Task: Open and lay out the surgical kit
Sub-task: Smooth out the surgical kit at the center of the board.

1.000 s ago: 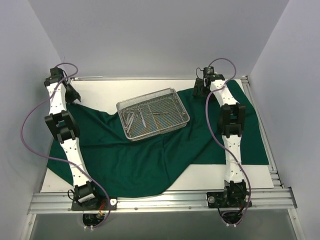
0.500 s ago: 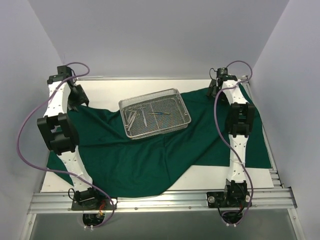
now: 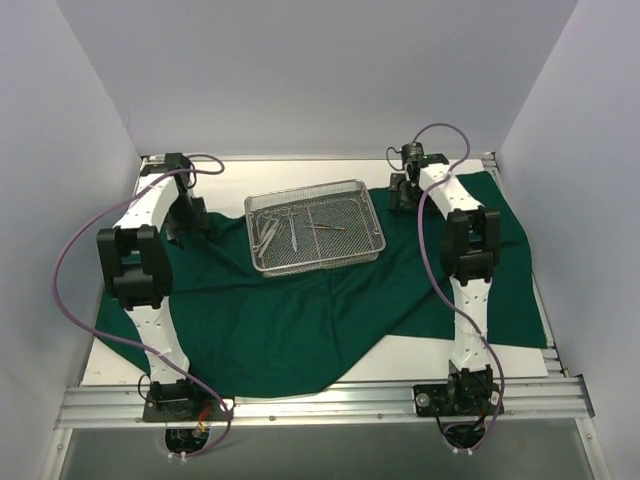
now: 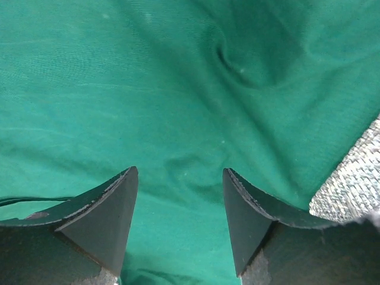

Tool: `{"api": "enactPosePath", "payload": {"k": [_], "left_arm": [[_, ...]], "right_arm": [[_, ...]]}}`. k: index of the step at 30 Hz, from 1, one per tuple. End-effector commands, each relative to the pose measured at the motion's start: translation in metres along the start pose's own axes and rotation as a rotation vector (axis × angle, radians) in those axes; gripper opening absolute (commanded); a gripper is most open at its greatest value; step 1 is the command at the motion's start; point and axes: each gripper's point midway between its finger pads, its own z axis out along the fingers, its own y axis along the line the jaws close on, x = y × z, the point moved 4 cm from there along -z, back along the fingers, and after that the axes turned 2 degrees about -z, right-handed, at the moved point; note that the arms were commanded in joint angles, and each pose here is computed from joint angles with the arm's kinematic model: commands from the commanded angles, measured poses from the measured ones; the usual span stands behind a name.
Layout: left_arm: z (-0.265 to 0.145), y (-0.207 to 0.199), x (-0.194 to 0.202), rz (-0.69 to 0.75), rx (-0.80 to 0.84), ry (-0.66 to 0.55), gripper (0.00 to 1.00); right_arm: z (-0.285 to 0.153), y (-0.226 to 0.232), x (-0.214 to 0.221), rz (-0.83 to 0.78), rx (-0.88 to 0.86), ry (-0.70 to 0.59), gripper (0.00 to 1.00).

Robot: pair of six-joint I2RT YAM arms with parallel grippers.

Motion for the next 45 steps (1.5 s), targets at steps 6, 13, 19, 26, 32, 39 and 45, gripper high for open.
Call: {"api": "enactPosePath", "payload": {"k": [6, 13, 19, 26, 32, 39, 45], "left_arm": [[0.046, -0.002, 0.004, -0.021, -0.08, 0.158, 0.56], [0.079, -0.015, -0.01, -0.022, -0.113, 0.207, 0.54], [0.1, -0.037, -0.044, 0.032, -0.03, 0.194, 0.54], [0.113, -0.037, -0.091, -0.006, 0.022, 0.058, 0.54], [0.123, -0.019, -0.133, -0.14, 0.135, -0.053, 0.56], [0.124, 0.016, -0.124, -0.162, 0.107, 0.001, 0.56], [0.04, 0.025, -0.138, -0.129, 0.066, -0.173, 0.56]], "right_arm": [[-0.019, 0.002, 0.021, -0.036, -0.094, 0.083, 1.0], [0.028, 0.004, 0.025, -0.037, -0.02, 0.138, 1.0], [0.065, -0.006, 0.028, 0.027, 0.058, 0.174, 1.0], [0.09, -0.022, 0.014, 0.132, 0.079, 0.164, 1.0], [0.117, -0.042, 0.002, 0.232, 0.078, 0.152, 1.0], [0.124, -0.07, -0.021, 0.322, 0.049, 0.102, 1.0], [0.065, -0.04, -0.069, 0.246, -0.084, -0.067, 1.0]]}}
